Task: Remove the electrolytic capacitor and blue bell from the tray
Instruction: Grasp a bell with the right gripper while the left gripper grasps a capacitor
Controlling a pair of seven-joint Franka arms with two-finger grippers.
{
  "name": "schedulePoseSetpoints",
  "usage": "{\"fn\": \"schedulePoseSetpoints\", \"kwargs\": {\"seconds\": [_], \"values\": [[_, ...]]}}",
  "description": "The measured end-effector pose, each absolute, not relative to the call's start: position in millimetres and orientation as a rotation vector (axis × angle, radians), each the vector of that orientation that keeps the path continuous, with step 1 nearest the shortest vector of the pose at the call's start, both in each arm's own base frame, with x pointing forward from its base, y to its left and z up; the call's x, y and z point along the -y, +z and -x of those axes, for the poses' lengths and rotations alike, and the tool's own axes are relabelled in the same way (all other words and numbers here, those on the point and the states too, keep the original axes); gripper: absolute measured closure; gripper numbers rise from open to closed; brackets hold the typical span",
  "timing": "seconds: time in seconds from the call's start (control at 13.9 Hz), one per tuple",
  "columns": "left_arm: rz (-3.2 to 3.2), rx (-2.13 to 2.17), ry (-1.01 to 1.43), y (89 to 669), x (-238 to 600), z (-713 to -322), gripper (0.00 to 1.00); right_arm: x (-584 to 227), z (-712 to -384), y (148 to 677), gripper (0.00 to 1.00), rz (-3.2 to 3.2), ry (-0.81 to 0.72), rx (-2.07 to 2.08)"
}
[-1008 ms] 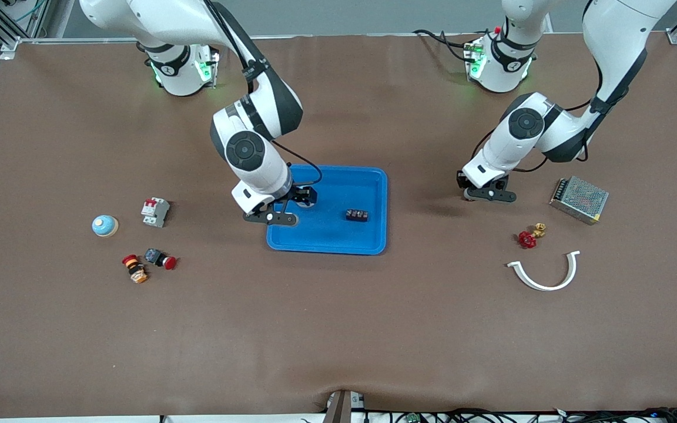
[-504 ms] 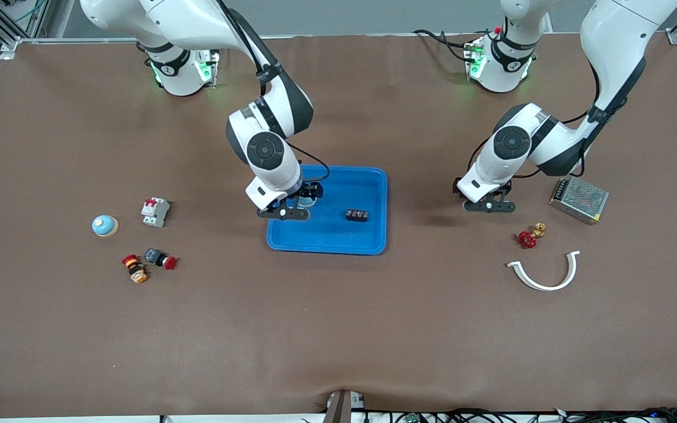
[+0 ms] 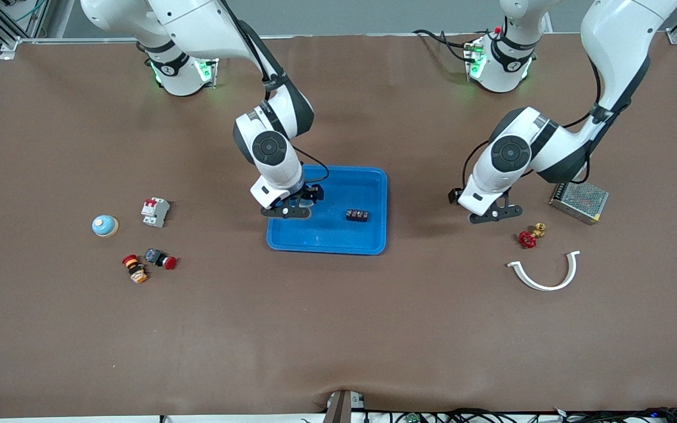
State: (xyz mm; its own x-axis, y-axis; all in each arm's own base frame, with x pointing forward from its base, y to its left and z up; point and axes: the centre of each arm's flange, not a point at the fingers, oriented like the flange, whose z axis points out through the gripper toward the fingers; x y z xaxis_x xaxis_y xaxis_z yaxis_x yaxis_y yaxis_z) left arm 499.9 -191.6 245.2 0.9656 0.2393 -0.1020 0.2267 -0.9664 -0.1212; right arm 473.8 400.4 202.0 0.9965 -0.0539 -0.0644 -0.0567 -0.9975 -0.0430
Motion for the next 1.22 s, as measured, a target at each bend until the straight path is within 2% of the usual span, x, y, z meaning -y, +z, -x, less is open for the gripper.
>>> {"fn": "schedulePoseSetpoints", "kwargs": {"seconds": [0.29,0.65,1.22], "values": [[2.967,0.94,0.171,282,219,-517,0.0,-413,-463,201,0.0,3.096,0.099,-0.075],[2.802,1.471,0.134,298,246,-516,0.0,-418,-455,188,0.0,3.109,0.105,-0.066],[2.604,1.901,0.108,315,321,-491,0.0,-415,-455,173,0.0,3.119,0.104,-0.071]]}}
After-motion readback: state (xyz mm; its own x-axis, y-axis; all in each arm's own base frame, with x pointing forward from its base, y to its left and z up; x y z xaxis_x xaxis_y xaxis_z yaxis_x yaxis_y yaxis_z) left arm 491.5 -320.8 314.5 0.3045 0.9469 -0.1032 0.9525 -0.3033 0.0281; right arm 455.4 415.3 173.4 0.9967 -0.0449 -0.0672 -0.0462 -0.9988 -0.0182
